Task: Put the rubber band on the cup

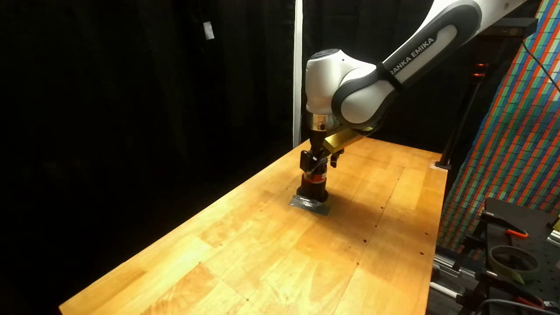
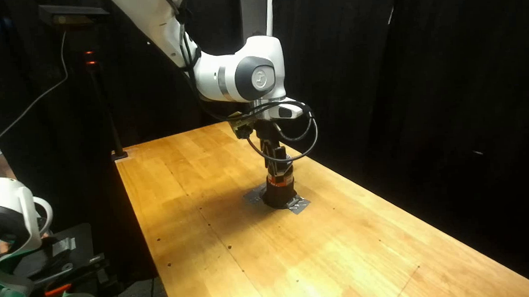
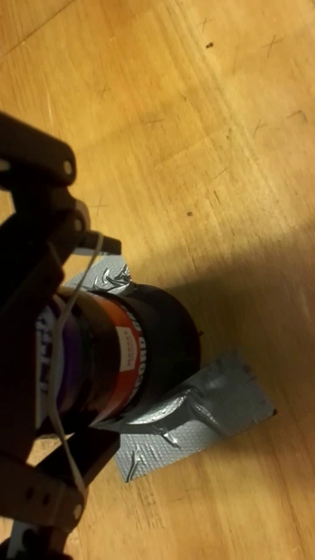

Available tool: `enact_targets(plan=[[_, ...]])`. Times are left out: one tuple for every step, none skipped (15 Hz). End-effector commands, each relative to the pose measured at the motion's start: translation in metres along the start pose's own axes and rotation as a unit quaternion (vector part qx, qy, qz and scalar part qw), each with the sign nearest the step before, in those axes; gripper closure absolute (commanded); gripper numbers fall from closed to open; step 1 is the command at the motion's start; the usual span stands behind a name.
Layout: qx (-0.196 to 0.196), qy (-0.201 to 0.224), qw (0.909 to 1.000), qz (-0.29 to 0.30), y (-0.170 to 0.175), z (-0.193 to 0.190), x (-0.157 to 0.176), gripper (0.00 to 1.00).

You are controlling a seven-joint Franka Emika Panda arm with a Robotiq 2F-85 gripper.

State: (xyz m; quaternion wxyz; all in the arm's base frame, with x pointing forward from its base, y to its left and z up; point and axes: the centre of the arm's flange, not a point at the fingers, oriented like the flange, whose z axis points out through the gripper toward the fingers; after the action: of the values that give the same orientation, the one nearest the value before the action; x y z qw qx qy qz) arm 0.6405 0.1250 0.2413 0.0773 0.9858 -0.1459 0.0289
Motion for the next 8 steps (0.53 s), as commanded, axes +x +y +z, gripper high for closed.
enact_targets(plan=[[-0.01,-0.018,0.9998,-0.008,0.043,-0.003,-0.042,0.0],[-0.012,-0.022,0.9996,-0.01,0.046,-0.002,-0.047,0.0],[-0.014,-0.027,0.9995,-0.011,0.053,0.001,-0.055,0.0],[-0.017,-0.028,0.9994,-0.008,0.059,0.004,-0.06,0.0],[-0.017,-0.027,0.9995,-0.006,0.065,0.006,-0.064,0.0],[-0.013,-0.023,0.9996,-0.006,0.069,0.007,-0.069,0.24],[-0.008,-0.018,0.9998,-0.006,0.073,0.007,-0.073,0.26],[0.001,-0.011,0.9999,-0.006,0.075,0.007,-0.078,0.32]])
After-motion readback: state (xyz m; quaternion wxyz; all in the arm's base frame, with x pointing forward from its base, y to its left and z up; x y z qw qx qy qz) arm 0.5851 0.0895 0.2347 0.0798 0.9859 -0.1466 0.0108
